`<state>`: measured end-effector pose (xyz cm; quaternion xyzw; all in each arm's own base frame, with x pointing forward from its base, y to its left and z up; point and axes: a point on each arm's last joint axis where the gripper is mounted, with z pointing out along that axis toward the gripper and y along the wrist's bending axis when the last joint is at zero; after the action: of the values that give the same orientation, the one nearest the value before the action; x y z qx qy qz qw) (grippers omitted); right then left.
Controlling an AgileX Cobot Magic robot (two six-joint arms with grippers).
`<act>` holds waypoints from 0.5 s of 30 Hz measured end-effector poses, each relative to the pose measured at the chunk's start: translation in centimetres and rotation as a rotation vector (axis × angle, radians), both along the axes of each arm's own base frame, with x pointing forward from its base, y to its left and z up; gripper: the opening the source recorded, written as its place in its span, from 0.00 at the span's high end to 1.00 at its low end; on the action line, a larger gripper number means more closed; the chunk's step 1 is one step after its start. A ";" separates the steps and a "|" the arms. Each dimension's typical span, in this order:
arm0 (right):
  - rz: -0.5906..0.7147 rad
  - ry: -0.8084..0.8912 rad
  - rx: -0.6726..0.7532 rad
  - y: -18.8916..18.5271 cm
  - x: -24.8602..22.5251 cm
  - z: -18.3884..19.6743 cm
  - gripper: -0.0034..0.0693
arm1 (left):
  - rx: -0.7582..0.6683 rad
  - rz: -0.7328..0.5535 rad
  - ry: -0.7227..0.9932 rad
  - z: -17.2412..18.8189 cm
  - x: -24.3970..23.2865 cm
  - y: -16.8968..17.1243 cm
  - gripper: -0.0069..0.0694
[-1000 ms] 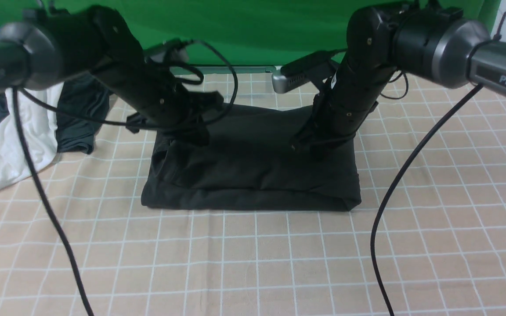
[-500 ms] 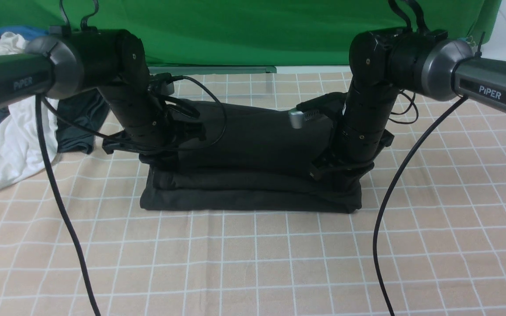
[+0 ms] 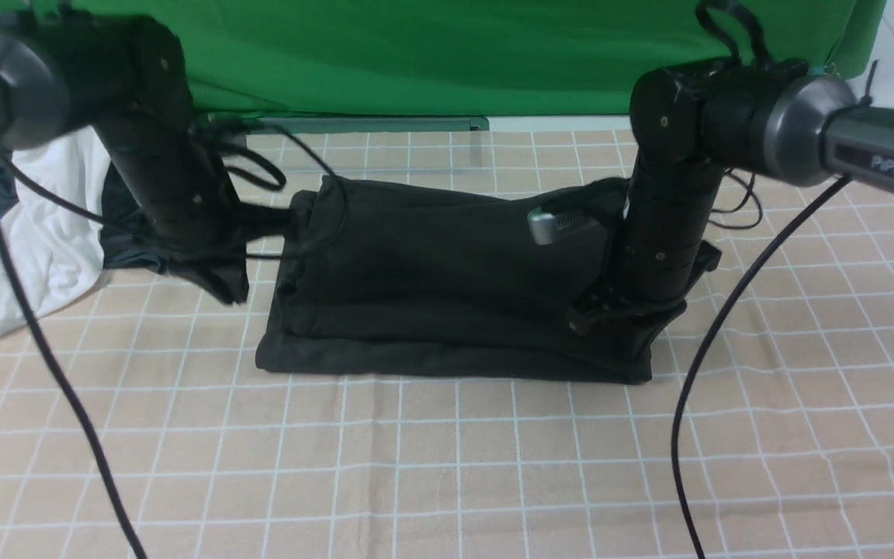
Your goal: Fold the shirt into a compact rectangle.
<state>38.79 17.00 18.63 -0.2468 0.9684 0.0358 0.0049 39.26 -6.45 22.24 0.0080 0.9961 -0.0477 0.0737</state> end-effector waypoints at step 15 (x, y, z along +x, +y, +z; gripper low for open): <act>-0.057 -0.459 0.150 -5.7 -7.5 18.8 0.90 | -0.064 0.006 -0.254 9.4 -10.0 1.3 0.89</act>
<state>31.31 11.29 37.47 -0.2202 0.9431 0.0504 0.2441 29.28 -5.17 31.66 0.0084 0.9768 -0.0780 0.1993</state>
